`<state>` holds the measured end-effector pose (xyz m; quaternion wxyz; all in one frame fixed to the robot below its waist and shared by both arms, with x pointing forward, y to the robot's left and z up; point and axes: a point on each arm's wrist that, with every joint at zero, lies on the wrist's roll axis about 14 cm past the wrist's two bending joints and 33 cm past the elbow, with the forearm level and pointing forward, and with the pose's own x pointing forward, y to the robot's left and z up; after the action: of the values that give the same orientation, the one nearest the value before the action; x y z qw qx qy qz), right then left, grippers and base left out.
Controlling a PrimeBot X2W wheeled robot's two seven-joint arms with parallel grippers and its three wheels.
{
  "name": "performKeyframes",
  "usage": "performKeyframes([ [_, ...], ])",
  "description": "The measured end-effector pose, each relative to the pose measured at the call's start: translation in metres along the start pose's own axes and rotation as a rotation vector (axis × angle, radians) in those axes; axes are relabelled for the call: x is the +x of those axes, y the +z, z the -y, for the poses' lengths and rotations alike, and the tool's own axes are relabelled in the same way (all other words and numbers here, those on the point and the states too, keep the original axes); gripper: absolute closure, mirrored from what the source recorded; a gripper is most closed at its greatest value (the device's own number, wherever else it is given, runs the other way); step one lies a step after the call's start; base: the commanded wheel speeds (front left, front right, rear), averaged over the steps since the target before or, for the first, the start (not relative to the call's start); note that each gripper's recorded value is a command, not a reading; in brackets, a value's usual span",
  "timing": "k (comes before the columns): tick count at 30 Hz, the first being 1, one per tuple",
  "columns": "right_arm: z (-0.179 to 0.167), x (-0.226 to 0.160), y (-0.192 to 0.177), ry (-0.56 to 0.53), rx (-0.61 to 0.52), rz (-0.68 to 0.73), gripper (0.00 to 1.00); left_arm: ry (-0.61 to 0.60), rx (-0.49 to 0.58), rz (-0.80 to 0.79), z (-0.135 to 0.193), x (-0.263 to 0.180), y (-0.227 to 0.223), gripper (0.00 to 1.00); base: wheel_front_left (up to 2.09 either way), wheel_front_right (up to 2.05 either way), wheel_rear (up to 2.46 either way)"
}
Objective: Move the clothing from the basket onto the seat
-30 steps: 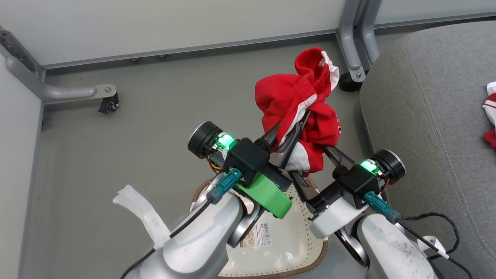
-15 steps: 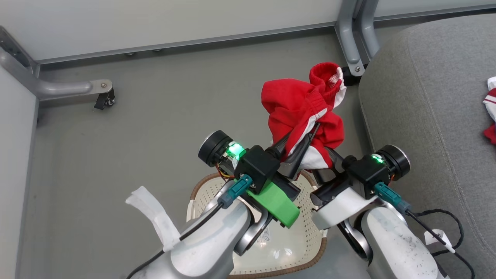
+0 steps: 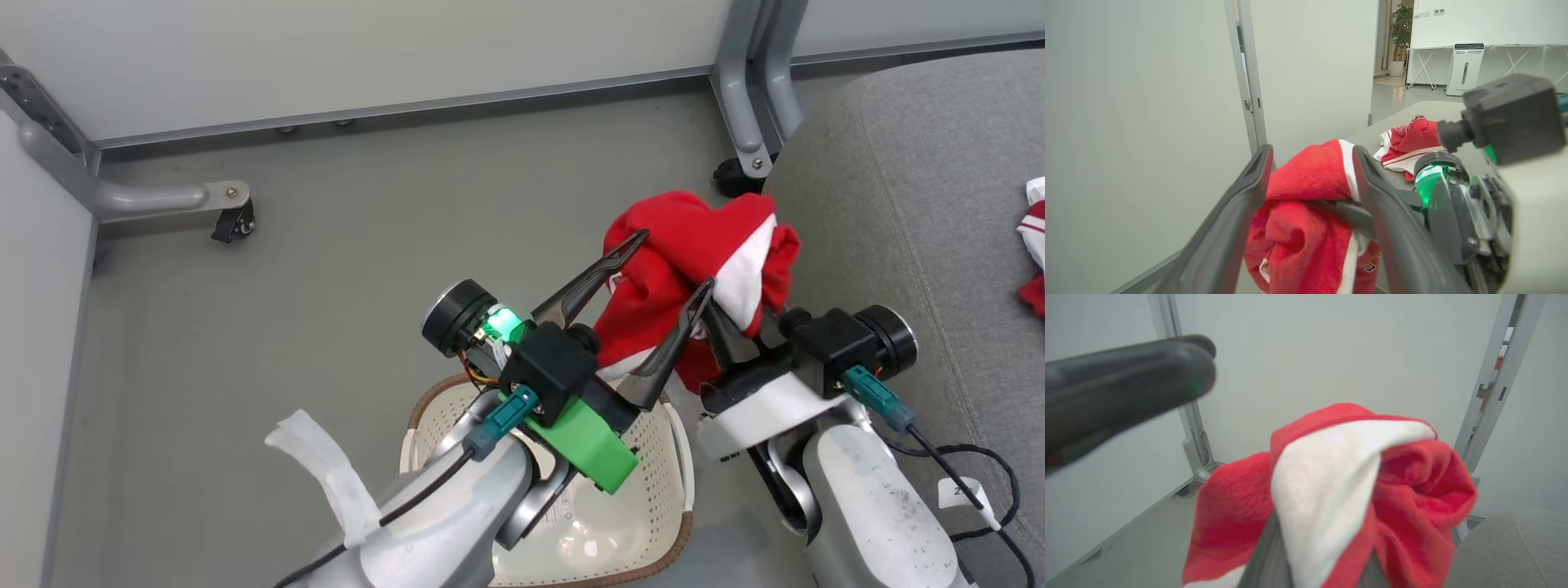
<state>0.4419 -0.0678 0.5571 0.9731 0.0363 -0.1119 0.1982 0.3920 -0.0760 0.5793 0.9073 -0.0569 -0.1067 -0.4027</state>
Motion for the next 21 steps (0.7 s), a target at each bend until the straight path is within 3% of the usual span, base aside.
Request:
performKeyframes([
  [10, 0.025, -0.011, 0.004, -0.083, -0.004, 0.010, 1.00, 0.099, 0.014, -0.022, -0.027, -0.027, -0.008, 0.00, 0.00, 0.00, 0.00],
  [21, 0.053, -0.025, 0.012, -0.169, -0.039, 0.021, 1.00, 0.047, 0.001, -0.025, -0.011, -0.025, -0.014, 0.00, 0.00, 0.00, 0.00],
])
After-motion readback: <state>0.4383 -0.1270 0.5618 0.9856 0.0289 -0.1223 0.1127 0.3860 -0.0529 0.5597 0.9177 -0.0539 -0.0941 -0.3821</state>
